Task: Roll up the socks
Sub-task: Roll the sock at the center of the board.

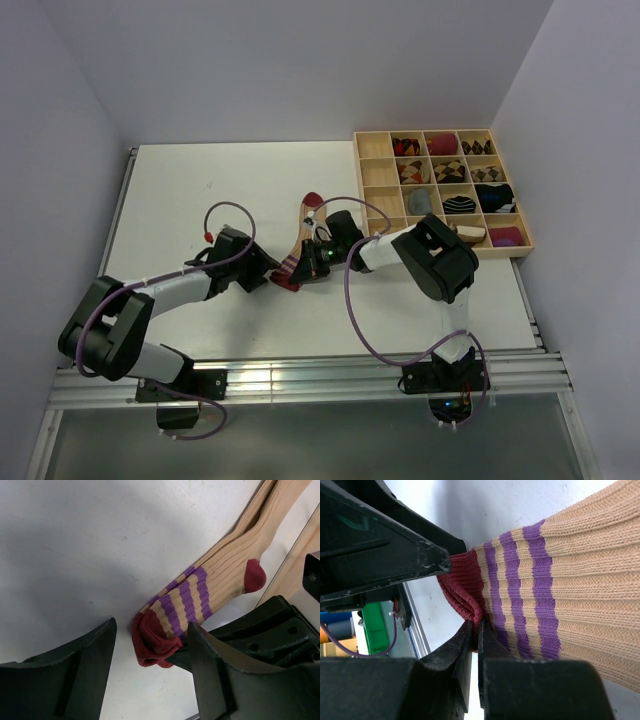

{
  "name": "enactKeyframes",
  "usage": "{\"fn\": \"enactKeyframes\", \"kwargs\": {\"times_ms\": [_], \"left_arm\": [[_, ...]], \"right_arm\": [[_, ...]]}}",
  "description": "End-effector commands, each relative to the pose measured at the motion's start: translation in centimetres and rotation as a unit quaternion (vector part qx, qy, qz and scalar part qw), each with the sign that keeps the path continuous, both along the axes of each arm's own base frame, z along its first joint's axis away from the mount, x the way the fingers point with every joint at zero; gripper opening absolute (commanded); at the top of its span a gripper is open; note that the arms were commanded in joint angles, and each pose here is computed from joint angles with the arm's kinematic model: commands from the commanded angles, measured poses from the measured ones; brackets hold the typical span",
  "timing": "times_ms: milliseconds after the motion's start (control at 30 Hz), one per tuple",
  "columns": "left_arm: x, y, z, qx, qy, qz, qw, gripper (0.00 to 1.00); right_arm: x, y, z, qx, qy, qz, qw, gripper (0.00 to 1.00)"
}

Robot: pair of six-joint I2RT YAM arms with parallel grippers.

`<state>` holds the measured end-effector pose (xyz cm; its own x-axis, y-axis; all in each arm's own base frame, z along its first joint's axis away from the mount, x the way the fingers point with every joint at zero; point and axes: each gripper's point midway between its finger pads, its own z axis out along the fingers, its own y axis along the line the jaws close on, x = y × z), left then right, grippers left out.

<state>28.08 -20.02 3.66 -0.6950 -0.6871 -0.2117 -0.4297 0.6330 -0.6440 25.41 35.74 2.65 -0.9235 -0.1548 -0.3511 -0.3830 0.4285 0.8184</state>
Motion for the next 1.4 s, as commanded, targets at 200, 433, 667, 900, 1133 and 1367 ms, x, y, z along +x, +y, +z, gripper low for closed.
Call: {"fn": "enactKeyframes", "kwargs": {"times_ms": [200, 433, 667, 900, 1133, 1367], "left_arm": [[0.1, -1.4, 0.8, -0.016, 0.009, -0.006, 1.000, 0.49], [-0.3, -0.4, 0.1, 0.021, 0.031, 0.003, 0.999, 0.27], [-0.3, 0.0, 0.4, 0.047, 0.054, 0.003, 0.997, 0.00], [-0.9, 0.4, -0.4, 0.077, 0.096, -0.006, 0.992, 0.00], [-0.6, 0.3, 0.1, 0.102, 0.122, -0.021, 0.987, 0.00], [0.2, -0.2, 1.4, 0.100, 0.118, -0.021, 0.988, 0.01]], "right_arm": [[0.7, -0.1, -0.1, -0.004, -0.013, -0.010, 1.000, 0.00], [0.8, -0.3, 0.6, -0.004, -0.035, -0.010, 0.999, 0.00], [0.8, 0.0, 1.9, -0.002, -0.092, 0.010, 0.996, 0.05], [0.2, 0.3, 3.8, 0.004, -0.181, 0.023, 0.983, 0.40], [-0.1, 0.9, 4.5, -0.019, -0.270, 0.033, 0.962, 0.54], [0.0, 1.7, 4.0, -0.082, -0.354, 0.018, 0.931, 0.58]]}}
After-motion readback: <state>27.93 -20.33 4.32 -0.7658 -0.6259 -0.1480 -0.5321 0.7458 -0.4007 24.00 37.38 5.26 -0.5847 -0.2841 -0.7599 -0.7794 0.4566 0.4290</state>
